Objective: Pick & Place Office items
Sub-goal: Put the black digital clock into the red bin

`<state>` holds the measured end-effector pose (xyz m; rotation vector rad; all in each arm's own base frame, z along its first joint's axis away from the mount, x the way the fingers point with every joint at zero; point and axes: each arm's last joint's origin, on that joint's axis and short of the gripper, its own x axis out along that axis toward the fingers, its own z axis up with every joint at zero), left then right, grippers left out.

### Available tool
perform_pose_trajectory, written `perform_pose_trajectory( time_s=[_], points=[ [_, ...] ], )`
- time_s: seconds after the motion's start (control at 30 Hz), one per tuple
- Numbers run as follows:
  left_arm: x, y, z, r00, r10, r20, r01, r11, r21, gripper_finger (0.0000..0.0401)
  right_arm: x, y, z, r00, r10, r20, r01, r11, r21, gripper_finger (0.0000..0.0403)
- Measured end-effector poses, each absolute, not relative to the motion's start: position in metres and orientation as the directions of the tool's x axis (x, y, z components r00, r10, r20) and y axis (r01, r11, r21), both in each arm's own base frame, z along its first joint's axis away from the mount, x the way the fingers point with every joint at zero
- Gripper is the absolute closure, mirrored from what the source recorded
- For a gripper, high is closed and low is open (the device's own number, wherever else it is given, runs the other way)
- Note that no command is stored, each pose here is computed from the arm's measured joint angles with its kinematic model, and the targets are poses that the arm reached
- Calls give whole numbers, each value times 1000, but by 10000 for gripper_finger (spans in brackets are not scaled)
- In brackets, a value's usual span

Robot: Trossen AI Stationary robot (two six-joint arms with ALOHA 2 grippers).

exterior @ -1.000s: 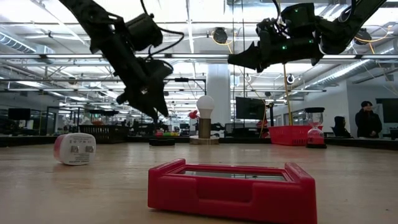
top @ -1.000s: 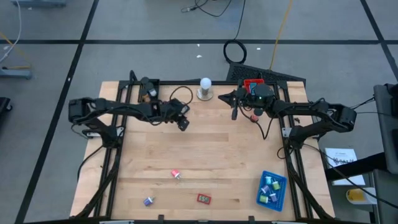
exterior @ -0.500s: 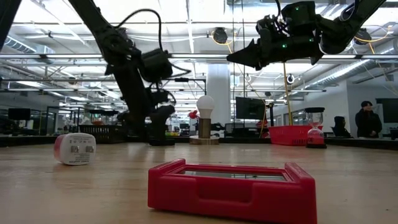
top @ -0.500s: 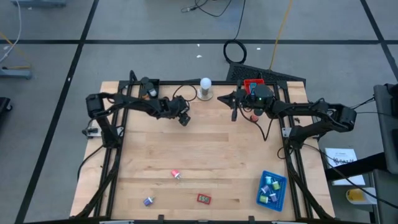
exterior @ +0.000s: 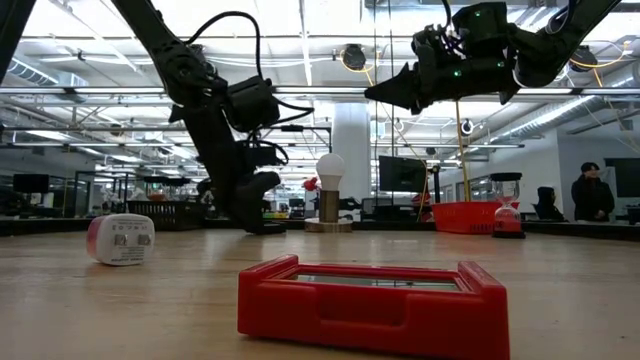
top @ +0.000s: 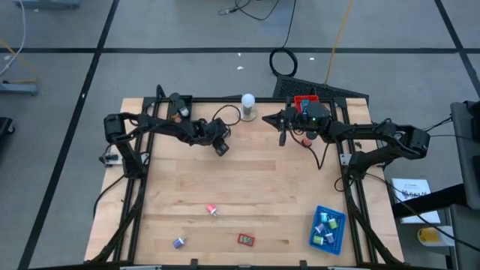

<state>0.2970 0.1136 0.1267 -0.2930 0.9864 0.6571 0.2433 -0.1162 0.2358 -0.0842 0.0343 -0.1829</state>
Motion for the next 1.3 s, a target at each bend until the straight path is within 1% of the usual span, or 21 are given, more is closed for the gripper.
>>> perform_pose_trajectory(
  time_s=[0.07, 0.2, 0.27, 0.33, 0.4, 0.5, 0.57, 0.63, 0.73, 0.83, 0.97, 1.07, 1.2, 1.3],
  points=[
    [297, 111, 128, 375, 404, -835, -618, 780, 100, 248, 243, -116, 236, 983, -183, -27, 181, 981, -73, 403],
    [305, 106, 131, 426, 427, -798, -574, 809, 126, 248, 243, -116, 235, 981, -191, -39, 191, 982, 0, 403],
    [309, 102, 132, 475, 435, -765, -549, 826, 129, 248, 243, -117, 232, 974, -217, -64, 221, 973, 62, 403],
    [312, 98, 132, 523, 438, -731, -527, 840, 127, 248, 242, -118, 227, 964, -239, -116, 253, 958, 136, 403],
    [314, 93, 132, 574, 441, -691, -500, 856, 131, 248, 241, -118, 221, 957, -233, -174, 269, 935, 230, 403],
    [318, 86, 134, 651, 446, -614, -455, 877, 155, 248, 241, -119, 215, 928, -218, -301, 324, 872, 368, 402],
    [320, 80, 135, 697, 444, -563, -428, 888, 169, 248, 241, -118, 213, 903, -205, -378, 361, 840, 406, 396],
    [324, 76, 139, 741, 438, -509, -405, 896, 181, 248, 241, -116, 210, 891, -190, -413, 376, 819, 433, 380],
    [328, 69, 144, 778, 429, -459, -371, 903, 216, 248, 250, -112, 200, 885, -157, -439, 388, 770, 507, 343],
    [330, 63, 146, 796, 416, -439, -341, 909, 241, 248, 257, -109, 190, 875, -107, -472, 394, 726, 564, 299],
    [331, 59, 147, 805, 405, -434, -318, 911, 261, 248, 270, -109, 184, 861, -87, -501, 422, 673, 608, 237],
    [332, 56, 146, 807, 399, -436, -306, 913, 270, 248, 284, -112, 195, 884, -89, -459, 390, 682, 619, 199],
    [332, 53, 146, 810, 393, -435, -291, 913, 285, 248, 295, -114, 197, 883, -80, -462, 394, 661, 639, 167],
    [332, 52, 146, 810, 395, -434, -290, 913, 288, 248, 300, -115, 190, 876, -74, -477, 409, 640, 651, 162]
  ],
)
